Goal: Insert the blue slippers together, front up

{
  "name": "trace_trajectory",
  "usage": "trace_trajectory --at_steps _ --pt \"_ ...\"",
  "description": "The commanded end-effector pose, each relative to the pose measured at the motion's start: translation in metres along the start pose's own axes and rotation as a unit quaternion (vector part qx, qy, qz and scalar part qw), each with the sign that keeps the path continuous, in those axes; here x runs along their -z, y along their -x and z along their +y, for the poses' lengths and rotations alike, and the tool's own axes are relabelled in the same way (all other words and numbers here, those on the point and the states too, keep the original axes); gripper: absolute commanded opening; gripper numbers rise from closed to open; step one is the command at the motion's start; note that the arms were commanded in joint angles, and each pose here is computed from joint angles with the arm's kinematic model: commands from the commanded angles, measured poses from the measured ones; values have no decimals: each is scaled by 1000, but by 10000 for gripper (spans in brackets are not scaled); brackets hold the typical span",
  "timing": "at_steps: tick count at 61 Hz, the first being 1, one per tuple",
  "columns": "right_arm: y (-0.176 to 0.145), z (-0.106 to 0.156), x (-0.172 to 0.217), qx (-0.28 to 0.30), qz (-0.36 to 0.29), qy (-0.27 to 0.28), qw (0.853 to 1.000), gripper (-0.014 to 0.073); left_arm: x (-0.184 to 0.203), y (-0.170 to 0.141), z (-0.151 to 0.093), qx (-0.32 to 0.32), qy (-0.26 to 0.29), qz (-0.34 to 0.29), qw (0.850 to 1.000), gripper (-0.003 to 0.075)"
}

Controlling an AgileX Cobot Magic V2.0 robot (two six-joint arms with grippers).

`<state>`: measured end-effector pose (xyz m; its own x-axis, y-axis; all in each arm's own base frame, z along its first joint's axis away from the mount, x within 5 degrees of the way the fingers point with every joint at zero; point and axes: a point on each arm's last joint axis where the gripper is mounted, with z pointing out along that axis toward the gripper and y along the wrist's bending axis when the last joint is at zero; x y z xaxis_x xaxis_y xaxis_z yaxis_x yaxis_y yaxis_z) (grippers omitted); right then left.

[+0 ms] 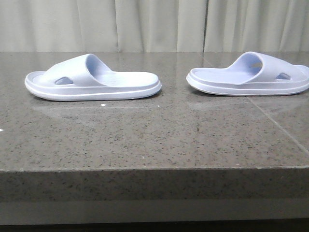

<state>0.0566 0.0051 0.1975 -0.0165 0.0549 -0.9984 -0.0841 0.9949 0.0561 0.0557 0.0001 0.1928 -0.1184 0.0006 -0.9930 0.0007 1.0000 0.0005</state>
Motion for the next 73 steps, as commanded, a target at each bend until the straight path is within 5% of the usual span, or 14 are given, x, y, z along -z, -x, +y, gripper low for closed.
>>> trace_trajectory --at_steps 1,35,44,60,73 --pt "8 -1 2 2 -46 -4 999 -59 1 3 0 8 0 -45 999 -19" --pt "17 0 3 2 -62 -4 998 -59 6 27 0 24 -4 -131 991 -19" --pt "60 3 14 13 -72 2 997 -59 21 74 0 13 -3 -137 990 -20" --pt "152 7 4 60 -15 -10 998 -59 0 164 0 13 -1 -17 1000 -19" --pt "180 8 -15 59 40 -10 997 -59 -14 182 0 13 -1 13 1000 -19"
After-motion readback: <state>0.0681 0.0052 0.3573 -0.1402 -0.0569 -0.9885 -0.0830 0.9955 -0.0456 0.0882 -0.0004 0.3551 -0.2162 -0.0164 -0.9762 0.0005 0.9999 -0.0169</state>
